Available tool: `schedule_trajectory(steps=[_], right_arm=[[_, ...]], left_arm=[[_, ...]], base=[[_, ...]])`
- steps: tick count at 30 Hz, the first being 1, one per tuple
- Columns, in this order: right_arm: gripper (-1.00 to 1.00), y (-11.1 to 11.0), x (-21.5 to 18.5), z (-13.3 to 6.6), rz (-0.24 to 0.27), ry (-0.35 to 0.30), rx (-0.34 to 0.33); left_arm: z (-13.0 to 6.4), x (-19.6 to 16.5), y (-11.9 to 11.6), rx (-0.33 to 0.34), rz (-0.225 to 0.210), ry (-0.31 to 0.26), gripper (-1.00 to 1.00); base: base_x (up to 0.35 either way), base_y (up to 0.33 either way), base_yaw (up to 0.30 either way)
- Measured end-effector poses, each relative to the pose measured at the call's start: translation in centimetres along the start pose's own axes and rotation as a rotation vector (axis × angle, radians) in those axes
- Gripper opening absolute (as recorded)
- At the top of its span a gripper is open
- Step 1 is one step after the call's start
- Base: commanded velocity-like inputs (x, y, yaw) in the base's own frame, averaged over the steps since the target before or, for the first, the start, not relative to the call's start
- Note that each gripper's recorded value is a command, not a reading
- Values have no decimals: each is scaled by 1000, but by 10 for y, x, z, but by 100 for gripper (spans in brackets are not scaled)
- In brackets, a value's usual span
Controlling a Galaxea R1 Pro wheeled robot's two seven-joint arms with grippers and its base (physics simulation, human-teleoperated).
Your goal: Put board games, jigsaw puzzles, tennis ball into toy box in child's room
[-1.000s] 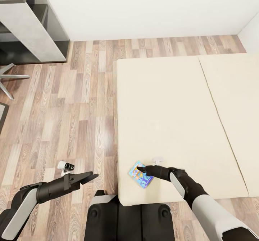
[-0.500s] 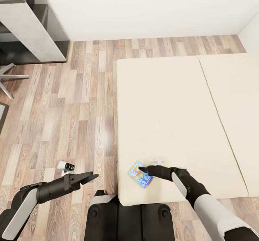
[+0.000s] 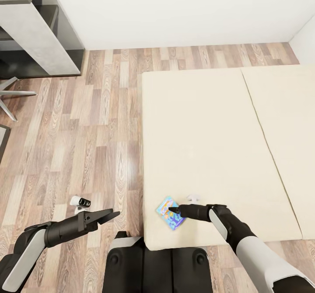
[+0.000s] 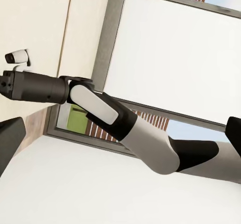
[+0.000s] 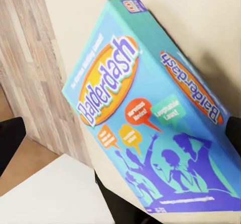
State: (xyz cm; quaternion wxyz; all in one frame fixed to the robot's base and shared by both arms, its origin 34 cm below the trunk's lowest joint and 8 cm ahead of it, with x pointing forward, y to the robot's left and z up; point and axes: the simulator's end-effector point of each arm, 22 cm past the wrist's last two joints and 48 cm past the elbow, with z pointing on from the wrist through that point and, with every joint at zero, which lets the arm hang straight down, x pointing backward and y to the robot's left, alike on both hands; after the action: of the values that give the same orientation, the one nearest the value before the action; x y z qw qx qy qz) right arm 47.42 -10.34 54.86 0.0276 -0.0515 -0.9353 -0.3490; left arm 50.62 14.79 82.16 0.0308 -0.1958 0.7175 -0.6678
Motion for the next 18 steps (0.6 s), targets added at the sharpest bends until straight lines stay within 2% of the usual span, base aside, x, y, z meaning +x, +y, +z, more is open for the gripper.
schedule_trajectory(steps=[18], right_arm=[[100,-3,11,1,28,43,11]], left_arm=[[1,1,1,-2,-1,1,100]], base=[[0,0,0]])
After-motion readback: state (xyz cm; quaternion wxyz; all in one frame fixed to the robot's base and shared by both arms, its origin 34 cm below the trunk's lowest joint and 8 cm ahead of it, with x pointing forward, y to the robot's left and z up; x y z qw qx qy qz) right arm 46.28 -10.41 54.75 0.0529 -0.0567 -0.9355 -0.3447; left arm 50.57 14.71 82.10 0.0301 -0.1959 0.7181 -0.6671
